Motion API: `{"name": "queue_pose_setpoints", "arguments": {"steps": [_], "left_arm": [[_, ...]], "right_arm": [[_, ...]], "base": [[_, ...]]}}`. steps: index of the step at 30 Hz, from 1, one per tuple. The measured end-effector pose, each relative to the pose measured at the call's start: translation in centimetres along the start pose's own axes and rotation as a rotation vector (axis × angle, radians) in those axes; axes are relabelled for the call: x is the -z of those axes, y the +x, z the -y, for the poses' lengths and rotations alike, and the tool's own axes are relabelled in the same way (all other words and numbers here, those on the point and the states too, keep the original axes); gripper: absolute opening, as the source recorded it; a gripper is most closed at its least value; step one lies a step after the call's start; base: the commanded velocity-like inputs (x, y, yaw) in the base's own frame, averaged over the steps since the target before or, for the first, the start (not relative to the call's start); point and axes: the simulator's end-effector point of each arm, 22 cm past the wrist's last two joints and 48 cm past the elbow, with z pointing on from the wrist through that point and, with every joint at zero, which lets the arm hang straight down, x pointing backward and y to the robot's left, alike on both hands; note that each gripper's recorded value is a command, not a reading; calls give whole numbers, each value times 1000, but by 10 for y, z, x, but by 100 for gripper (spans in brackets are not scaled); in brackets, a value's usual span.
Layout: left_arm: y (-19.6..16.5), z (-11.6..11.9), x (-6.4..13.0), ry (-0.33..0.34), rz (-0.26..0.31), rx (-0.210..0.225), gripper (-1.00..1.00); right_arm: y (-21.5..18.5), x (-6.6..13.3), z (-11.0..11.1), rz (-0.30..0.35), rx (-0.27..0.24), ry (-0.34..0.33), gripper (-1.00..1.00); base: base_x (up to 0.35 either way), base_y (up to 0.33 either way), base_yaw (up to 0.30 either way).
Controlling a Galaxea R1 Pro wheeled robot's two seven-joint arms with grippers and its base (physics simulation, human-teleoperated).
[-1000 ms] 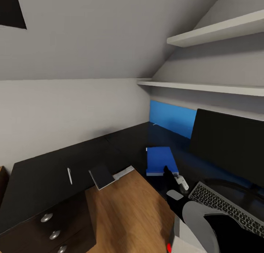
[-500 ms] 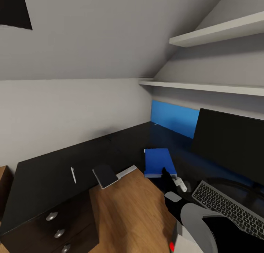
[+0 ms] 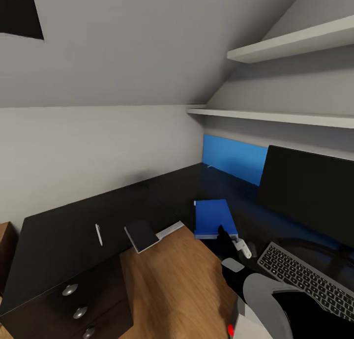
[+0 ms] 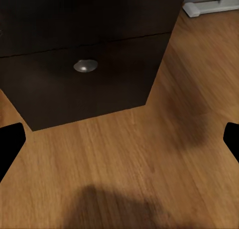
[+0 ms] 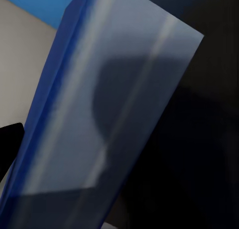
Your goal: In the bedroom, organize the workspace by keeping the computer under the desk, ensuring the monitor is on the desk, placing the keyboard on the desk next to the monitor, placing the mouse on the desk next to the keyboard, moving the folder from the swivel chair onto the desk next to the mouse, stacking the notebook on top of the folder with the pen on top of the notebook, and positioning the swivel chair next to the desk.
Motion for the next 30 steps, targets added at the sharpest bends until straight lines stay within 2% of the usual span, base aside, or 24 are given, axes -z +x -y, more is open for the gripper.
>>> {"name": "queue_pose_setpoints", "arguments": {"steps": [8,13,18,30], "left_arm": [[0,0,0,1,0,0,100],[0,0,0,0,1,0,100],[0,0,0,1,2,0,100],[11,0,-7,2,1,0,100]], "right_arm": [[5,4,9,0,-1,19,-100],[-7,5,16,58,-5,53,-100],[-13,6,19,89,-10,66,-100],[-6,3,27,95,-14,64,-100]], "base": [[0,0,0],[0,0,0],[0,0,0],[0,0,0]]}}
